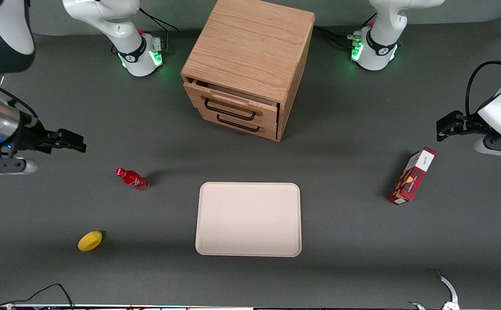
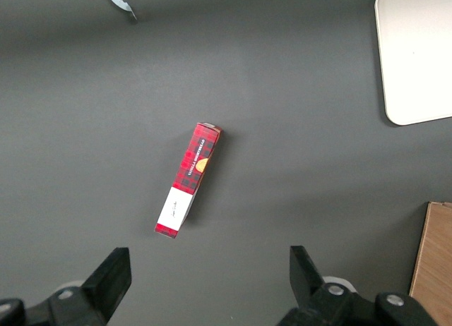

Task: Place coke bottle on tray
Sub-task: 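Move the open right gripper down over the red Coca-Cola bottle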

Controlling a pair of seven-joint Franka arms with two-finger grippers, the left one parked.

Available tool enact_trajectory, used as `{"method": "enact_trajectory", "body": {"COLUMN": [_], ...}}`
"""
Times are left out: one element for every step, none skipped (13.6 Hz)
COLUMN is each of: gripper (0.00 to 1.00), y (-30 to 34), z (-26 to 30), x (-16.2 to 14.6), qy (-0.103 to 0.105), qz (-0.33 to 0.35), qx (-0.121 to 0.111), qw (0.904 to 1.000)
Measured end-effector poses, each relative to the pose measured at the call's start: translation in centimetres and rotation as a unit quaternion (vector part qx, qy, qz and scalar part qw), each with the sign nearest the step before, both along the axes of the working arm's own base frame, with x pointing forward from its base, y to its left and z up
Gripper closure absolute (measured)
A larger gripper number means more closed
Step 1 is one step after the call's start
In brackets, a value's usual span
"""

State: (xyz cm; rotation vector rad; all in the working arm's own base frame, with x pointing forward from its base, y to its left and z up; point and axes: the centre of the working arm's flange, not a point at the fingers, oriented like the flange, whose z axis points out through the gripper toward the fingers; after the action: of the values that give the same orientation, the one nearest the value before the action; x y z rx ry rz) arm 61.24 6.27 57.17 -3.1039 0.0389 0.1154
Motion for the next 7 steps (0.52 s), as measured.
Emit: {"method": "enact_trajectory", "body": {"gripper": [0.0, 0.0, 0.0, 0.0, 0.0, 0.01, 0.01], "y": [0.2, 0.3, 0.3, 0.3, 0.2, 0.2, 0.1], "z": [-1.0, -2.1, -3.2, -4.1, -5.1, -6.0, -6.9], "x": [0.5, 0.8, 0.9, 0.9, 0.9, 0.8, 0.6], "qy": [-0.002, -0.003, -0.003, -0.004, -0.005, -0.008, -0.013], "qz": [0.0, 0.0, -0.001, -0.001, -0.002, -0.004, -0.005], "qx": [0.0, 0.001, 0.001, 0.001, 0.001, 0.001, 0.001], "qw": [1.0, 1.0, 1.0, 1.0, 1.0, 1.0, 0.9999]}}
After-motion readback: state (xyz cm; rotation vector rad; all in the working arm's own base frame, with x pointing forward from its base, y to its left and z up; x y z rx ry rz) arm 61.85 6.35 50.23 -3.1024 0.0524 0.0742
